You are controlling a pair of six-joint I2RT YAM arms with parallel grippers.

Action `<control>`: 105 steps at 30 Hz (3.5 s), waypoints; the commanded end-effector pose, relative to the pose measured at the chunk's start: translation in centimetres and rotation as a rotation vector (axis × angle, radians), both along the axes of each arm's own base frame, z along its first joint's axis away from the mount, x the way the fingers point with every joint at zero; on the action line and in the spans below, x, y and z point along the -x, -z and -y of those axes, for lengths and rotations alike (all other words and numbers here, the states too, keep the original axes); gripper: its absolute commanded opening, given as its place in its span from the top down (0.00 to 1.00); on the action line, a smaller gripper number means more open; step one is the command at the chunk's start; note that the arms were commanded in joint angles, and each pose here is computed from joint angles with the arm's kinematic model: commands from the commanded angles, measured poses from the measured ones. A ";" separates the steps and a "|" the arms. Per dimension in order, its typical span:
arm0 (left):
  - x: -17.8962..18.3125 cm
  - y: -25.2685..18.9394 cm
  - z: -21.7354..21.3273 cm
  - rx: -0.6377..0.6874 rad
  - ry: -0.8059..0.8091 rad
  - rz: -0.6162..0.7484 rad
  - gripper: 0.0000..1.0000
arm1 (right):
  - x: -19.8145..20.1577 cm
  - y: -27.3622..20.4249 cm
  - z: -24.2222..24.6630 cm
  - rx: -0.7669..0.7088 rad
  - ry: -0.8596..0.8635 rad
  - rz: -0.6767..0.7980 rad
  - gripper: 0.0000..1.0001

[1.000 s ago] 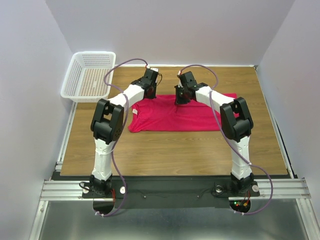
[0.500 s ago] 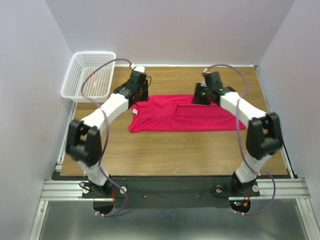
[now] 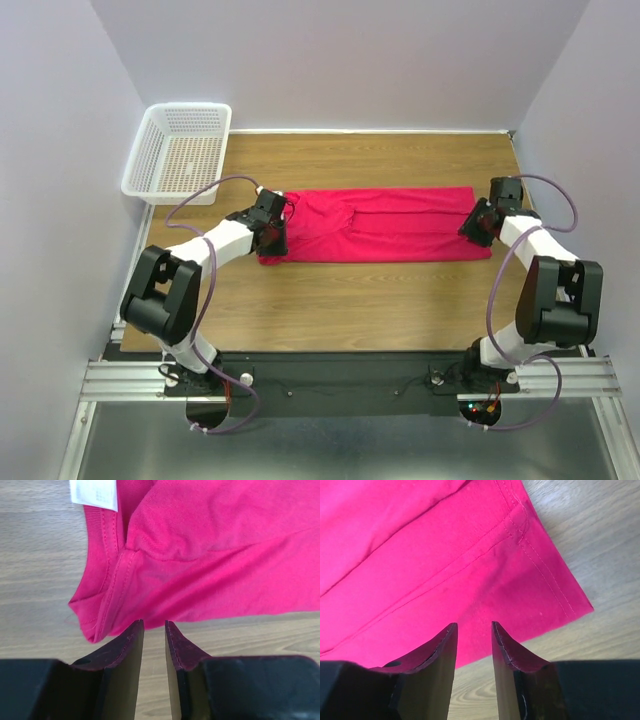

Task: Fold and stack the t-shirts
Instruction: Fold the tshirt

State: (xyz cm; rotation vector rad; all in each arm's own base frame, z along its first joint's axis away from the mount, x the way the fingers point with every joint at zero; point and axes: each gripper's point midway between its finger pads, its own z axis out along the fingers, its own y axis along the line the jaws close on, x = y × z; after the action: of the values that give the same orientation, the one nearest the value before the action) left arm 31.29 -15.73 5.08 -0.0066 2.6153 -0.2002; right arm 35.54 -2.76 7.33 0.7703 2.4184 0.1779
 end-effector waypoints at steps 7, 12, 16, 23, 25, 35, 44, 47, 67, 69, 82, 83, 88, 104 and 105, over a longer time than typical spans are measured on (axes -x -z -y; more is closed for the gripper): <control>-1.3 3.3 -1.9 -0.022 -0.048 -0.077 0.66 | 0.6 4.7 0.7 0.009 0.027 -0.099 0.62; -1.4 3.7 -4.3 -0.034 -0.096 -0.099 0.67 | 2.6 6.2 1.4 0.031 0.075 -0.152 0.61; -1.2 2.4 -3.6 0.023 -0.082 -0.091 0.66 | 3.2 5.6 2.1 0.033 0.108 -0.141 0.62; -3.2 -4.4 -1.2 0.148 -0.092 0.048 0.64 | 0.4 1.0 0.9 -0.007 0.019 -0.013 0.62; -4.1 -5.5 0.0 0.144 -0.076 0.086 0.64 | 0.0 0.6 0.6 0.006 0.005 -0.013 0.61; -6.4 1.2 3.3 0.021 -0.033 -0.032 0.64 | 1.6 4.9 -1.4 0.061 -0.099 -0.208 0.59; -10.5 2.4 2.8 -0.062 -0.044 -0.032 0.65 | 7.7 6.8 -5.1 -0.009 -0.190 -0.382 0.59; -11.8 3.9 2.3 -0.090 -0.047 -0.056 0.65 | 11.6 8.2 -8.3 -0.053 -0.281 -0.490 0.56; -29.7 -0.8 2.1 -0.107 -0.025 0.283 0.50 | 20.9 3.0 -39.8 -0.209 -1.039 -0.470 0.38; -31.0 -2.2 2.6 -0.072 -0.020 0.343 0.46 | 18.6 1.3 -41.1 -0.184 -1.051 -0.373 0.38; -22.5 -19.1 -0.5 0.021 -0.067 0.522 0.18 | 8.3 -4.7 -31.2 -0.027 -0.818 -0.094 0.40; -21.1 -21.6 -0.8 0.064 -0.100 0.563 0.18 | 7.3 -4.7 -30.0 -0.005 -0.812 -0.083 0.42; -15.6 -17.9 0.1 0.094 -0.079 0.460 0.34 | 5.7 -2.9 -27.0 0.101 -0.786 -0.101 0.63; -13.6 -6.2 4.5 0.020 0.003 0.255 0.39 | 7.7 2.3 -26.3 0.095 -0.824 -0.222 0.73; -14.1 -6.2 4.6 0.018 0.002 0.262 0.39 | 7.8 2.4 -26.4 0.086 -0.825 -0.227 0.73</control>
State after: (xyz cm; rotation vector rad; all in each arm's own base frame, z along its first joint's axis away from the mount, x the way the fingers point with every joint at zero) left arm 42.63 -19.95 8.27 0.0429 2.4655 -0.1945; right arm 27.65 22.54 4.69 -0.2793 2.8230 0.2453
